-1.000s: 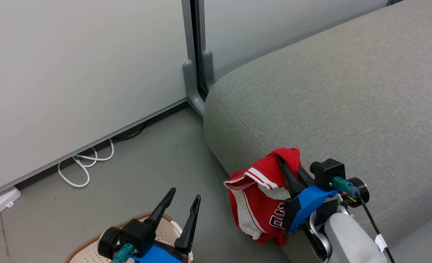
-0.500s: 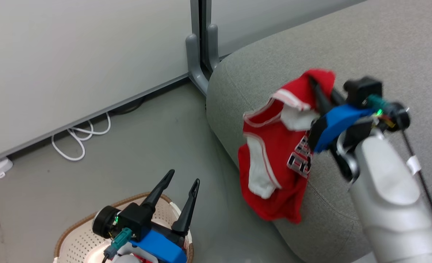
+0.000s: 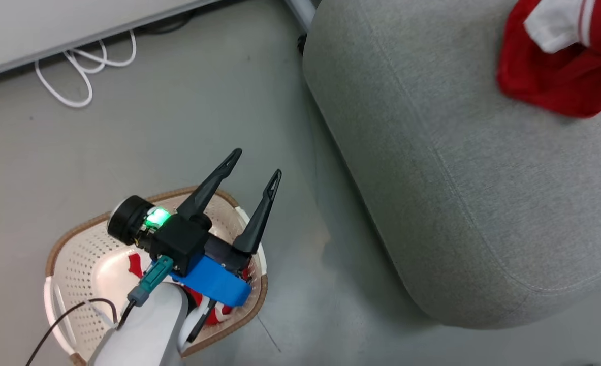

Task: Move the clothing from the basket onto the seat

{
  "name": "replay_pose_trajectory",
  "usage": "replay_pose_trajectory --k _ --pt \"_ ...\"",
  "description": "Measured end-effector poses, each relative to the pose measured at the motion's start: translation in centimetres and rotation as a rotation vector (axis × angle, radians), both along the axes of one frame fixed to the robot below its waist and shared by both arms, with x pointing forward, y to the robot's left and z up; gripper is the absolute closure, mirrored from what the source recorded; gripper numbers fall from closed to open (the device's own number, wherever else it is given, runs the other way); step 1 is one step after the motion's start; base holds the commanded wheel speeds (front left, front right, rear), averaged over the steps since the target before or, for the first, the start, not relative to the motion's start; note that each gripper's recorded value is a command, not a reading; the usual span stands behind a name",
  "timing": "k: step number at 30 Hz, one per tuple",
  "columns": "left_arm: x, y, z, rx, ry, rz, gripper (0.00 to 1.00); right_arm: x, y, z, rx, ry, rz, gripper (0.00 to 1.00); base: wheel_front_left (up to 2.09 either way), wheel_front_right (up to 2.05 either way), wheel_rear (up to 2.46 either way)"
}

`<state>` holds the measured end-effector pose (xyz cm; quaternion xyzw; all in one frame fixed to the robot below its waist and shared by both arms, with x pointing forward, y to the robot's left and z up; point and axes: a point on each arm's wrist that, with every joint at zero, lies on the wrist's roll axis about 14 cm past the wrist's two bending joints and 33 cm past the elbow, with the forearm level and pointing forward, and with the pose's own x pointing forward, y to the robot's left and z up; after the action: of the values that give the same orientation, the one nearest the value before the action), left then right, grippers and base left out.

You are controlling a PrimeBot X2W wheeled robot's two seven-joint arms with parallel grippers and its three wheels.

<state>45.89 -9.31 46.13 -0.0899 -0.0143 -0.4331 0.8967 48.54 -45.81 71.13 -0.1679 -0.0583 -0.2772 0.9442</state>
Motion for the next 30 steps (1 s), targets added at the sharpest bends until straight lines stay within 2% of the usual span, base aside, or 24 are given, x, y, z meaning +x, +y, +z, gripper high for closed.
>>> replay_pose_trajectory --k 2,6,14,19,20,22,23,24,30 --pt "0.9 0.1 -0.9 0.000 0.003 -0.002 0.00 0.8 -1.3 -1.5 0.019 0.016 -0.035 1.00 0.00 0.00 0.00" --pt "2.2 0.5 -3.0 0.004 0.027 0.006 0.00 2.5 -2.6 -6.9 0.077 0.082 -0.068 1.00 0.00 0.00 0.00" --pt "3.6 2.3 -6.5 0.031 0.075 0.038 0.00 2.7 -2.9 -21.6 0.189 0.325 -0.114 1.00 0.00 0.00 0.00" --pt "3.7 3.2 -7.4 0.048 0.099 0.056 0.00 2.5 -1.8 -25.9 0.232 0.385 -0.107 1.00 0.00 0.00 0.00" --pt "3.7 3.2 -7.2 0.044 0.098 0.059 0.00 2.4 -1.5 -26.0 0.231 0.389 -0.103 0.91 0.00 0.00 0.00" --pt "3.7 3.1 -6.4 0.033 0.092 0.062 0.00 2.2 -1.3 -25.9 0.228 0.390 -0.099 0.53 0.00 0.00 0.00" --pt "3.6 3.0 -6.1 0.026 0.092 0.064 0.00 2.2 -1.2 -25.6 0.222 0.384 -0.094 0.12 0.00 0.00 0.00" --pt "3.5 3.0 -5.8 0.025 0.090 0.065 0.00 2.2 -1.1 -25.3 0.219 0.379 -0.091 0.00 0.00 0.00 0.00" --pt "2.0 3.2 -3.6 0.006 0.100 0.091 0.00 0.8 0.4 -23.9 0.202 0.365 -0.056 0.00 0.00 0.00 0.00"
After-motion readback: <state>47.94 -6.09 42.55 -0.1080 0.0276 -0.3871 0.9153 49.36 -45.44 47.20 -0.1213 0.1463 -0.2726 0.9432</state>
